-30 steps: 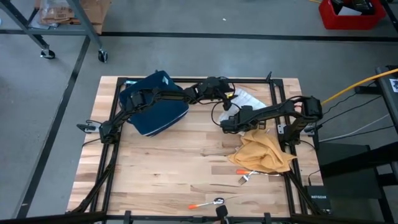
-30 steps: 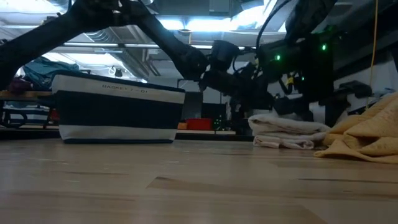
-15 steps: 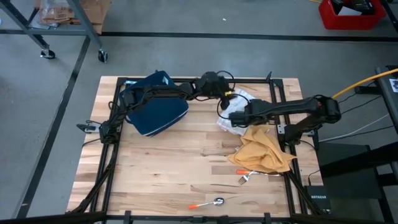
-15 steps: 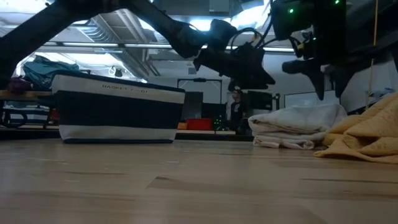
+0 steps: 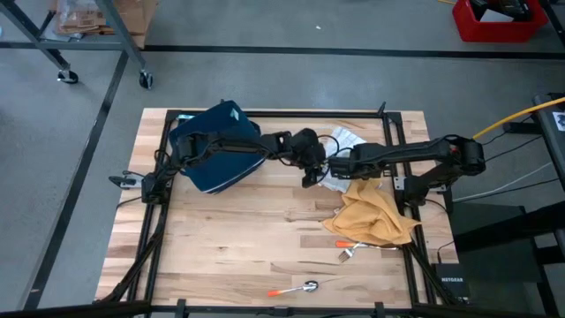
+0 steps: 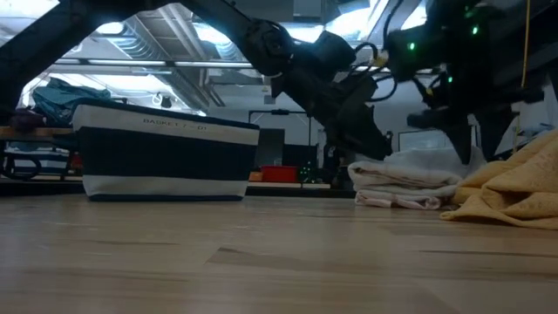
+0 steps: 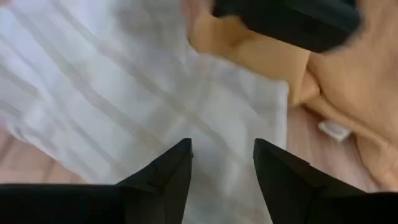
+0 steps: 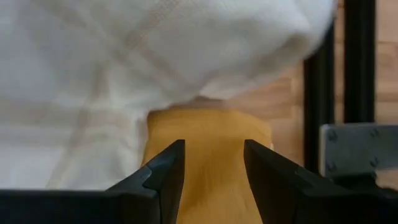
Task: Fold towel
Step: Stack the left white patterned towel on the right white patterned towel, then fold the yellow towel
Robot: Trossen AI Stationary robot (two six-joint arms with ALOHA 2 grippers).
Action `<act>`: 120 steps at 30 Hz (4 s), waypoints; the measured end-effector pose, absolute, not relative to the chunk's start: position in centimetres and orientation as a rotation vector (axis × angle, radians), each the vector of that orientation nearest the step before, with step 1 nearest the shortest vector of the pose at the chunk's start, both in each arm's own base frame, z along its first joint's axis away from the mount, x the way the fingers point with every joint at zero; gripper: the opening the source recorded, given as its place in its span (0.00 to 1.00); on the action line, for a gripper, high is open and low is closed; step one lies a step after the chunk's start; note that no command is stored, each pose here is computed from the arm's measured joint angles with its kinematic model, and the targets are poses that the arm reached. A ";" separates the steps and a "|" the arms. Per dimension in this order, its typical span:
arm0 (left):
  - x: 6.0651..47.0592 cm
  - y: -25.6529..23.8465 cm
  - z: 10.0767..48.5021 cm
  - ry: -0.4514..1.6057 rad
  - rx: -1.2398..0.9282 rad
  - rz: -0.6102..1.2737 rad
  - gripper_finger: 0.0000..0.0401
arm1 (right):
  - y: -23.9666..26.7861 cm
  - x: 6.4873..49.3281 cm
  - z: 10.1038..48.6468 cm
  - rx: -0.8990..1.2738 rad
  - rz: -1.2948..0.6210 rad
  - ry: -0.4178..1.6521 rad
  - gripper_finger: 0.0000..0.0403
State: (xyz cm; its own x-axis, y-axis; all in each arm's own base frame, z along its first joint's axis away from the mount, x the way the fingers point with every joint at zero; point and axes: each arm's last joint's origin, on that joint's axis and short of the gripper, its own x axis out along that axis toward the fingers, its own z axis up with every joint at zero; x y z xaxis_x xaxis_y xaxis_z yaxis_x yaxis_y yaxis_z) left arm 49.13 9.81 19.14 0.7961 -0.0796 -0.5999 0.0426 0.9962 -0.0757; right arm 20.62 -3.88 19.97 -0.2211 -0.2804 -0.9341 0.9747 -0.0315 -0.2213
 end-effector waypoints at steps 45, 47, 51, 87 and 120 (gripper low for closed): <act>47.5 7.8 16.2 0.661 -0.047 -0.020 0.41 | -11.2 17.9 25.5 0.844 -1.549 0.622 0.41; 47.5 7.6 16.1 0.668 -0.058 -0.021 0.41 | -11.5 18.3 25.8 0.851 -1.528 0.561 0.41; 47.6 6.7 16.2 0.667 -0.076 -0.030 0.41 | -12.0 19.2 25.4 0.822 -1.511 0.554 0.41; 47.0 2.2 17.2 0.754 -0.087 -0.117 0.41 | -14.6 23.2 22.5 0.651 -1.558 1.018 0.41; 49.5 -6.8 11.4 0.571 0.251 -0.170 0.41 | -12.4 22.4 40.2 0.891 -0.789 0.690 0.41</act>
